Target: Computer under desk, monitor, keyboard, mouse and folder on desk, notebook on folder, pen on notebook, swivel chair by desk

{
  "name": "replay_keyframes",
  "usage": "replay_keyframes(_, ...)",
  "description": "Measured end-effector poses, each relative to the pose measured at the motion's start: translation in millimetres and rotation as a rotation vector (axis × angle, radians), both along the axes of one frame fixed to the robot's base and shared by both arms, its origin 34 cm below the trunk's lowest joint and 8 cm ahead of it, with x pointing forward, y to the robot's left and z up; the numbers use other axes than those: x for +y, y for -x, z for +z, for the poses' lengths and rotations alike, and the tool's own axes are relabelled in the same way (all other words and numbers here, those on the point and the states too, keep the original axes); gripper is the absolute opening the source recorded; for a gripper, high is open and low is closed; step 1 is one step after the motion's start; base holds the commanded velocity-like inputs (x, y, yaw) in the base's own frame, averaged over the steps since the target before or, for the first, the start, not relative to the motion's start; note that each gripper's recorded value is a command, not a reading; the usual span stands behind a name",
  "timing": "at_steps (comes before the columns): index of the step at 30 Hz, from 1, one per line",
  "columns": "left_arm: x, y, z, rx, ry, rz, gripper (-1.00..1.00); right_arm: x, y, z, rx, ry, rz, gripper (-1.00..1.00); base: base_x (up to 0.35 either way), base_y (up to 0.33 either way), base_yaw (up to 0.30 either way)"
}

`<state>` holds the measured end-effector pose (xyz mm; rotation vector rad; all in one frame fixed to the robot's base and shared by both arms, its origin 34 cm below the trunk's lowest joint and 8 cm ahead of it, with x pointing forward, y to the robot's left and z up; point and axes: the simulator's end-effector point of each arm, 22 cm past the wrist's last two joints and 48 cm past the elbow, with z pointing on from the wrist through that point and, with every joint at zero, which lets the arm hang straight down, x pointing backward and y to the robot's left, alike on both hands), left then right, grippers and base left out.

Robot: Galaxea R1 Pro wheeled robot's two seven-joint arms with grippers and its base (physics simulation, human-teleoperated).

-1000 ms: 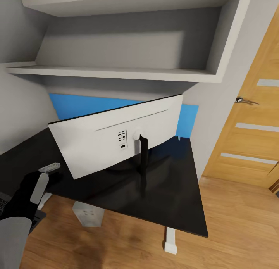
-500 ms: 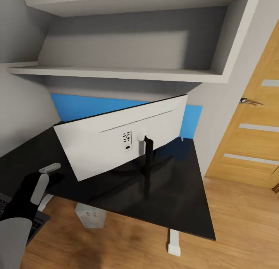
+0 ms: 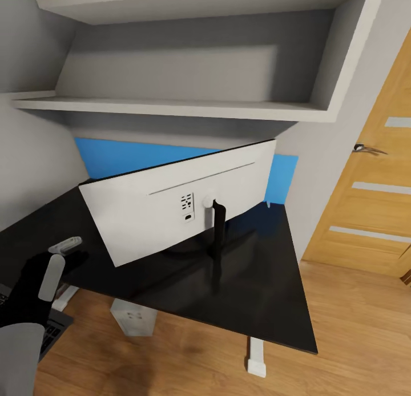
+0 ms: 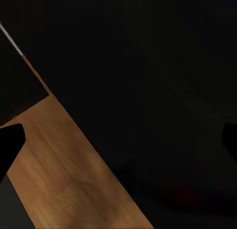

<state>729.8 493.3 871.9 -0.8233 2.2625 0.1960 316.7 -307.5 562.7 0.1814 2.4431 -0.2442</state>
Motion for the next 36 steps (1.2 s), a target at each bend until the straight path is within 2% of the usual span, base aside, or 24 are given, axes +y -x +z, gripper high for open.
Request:
replay_keyframes(5, 10, 1, 11, -0.029, -0.001, 0.024, 1.00, 3, 0, 0, 0.000, -0.003, -0.001, 1.00, 0.000, 0.000, 0.000)
replay_keyframes(15, 16, -3, 45, -0.081, -0.022, 0.033, 1.00, 4, 1, 11, -0.001, -0.005, -0.002, 1.00, 0.000, 0.000, 0.000)
replay_keyframes(36, 18, 2, 70, -0.072, -0.018, 0.030, 1.00, 4, 5, 37, -0.003, -0.005, -0.002, 1.00, 0.000, 0.000, 0.000)
